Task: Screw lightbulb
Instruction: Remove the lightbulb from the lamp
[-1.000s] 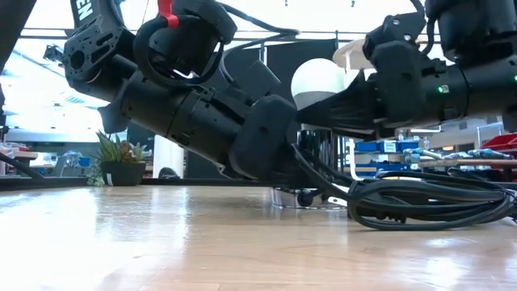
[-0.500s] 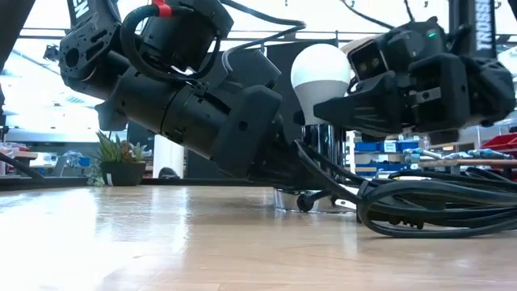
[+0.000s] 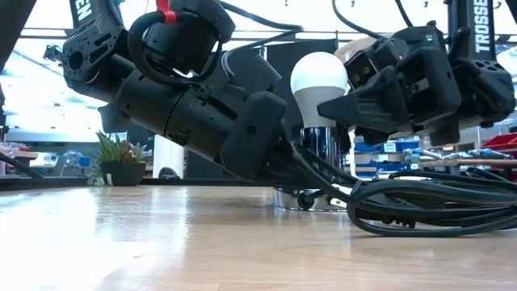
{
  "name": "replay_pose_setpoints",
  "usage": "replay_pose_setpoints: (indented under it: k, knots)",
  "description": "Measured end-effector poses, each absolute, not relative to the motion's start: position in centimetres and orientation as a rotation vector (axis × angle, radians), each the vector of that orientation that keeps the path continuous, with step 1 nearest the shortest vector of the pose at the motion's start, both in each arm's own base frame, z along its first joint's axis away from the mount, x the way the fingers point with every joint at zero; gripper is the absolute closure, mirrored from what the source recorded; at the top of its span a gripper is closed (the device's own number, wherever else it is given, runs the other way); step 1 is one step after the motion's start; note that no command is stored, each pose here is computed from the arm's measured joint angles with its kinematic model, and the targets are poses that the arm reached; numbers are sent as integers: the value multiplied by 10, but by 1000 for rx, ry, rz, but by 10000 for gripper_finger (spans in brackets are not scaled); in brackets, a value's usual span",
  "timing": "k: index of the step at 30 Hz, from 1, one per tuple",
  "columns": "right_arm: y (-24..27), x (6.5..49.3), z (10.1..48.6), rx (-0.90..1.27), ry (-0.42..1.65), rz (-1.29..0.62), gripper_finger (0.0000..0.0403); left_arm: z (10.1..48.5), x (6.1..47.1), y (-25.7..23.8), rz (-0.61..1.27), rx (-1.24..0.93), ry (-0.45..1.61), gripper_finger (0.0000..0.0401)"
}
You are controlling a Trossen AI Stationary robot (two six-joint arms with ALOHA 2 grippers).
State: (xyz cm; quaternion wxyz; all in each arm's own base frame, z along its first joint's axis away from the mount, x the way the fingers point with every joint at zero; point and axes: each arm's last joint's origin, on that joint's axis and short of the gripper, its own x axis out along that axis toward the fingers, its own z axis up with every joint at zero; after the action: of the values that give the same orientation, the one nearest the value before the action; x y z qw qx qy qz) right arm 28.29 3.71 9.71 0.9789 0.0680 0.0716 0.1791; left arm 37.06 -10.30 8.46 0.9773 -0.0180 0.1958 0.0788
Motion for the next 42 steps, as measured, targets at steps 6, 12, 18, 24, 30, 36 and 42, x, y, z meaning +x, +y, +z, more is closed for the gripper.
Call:
replay_pose_setpoints:
  k: [6,12,18,24,30,36,42]
  knots:
    - [49,271,97,73,148,208,77,85,371,-103,157,-37,395,217]
    - [61,256,110,60,116,76,83,84,370,-103,159,-61,399,217]
    - [84,261,113,35,169,-50,85,84,370,-103,164,-75,403,217]
    - [111,268,125,46,123,-193,87,84,370,-103,175,-75,400,217]
    - [128,274,129,-3,163,-270,92,84,370,-103,178,-75,400,217]
    - [133,262,119,-23,200,-393,93,83,370,-103,180,-74,405,217]
    - [145,238,108,-35,196,-561,93,83,370,-103,185,-73,408,217]
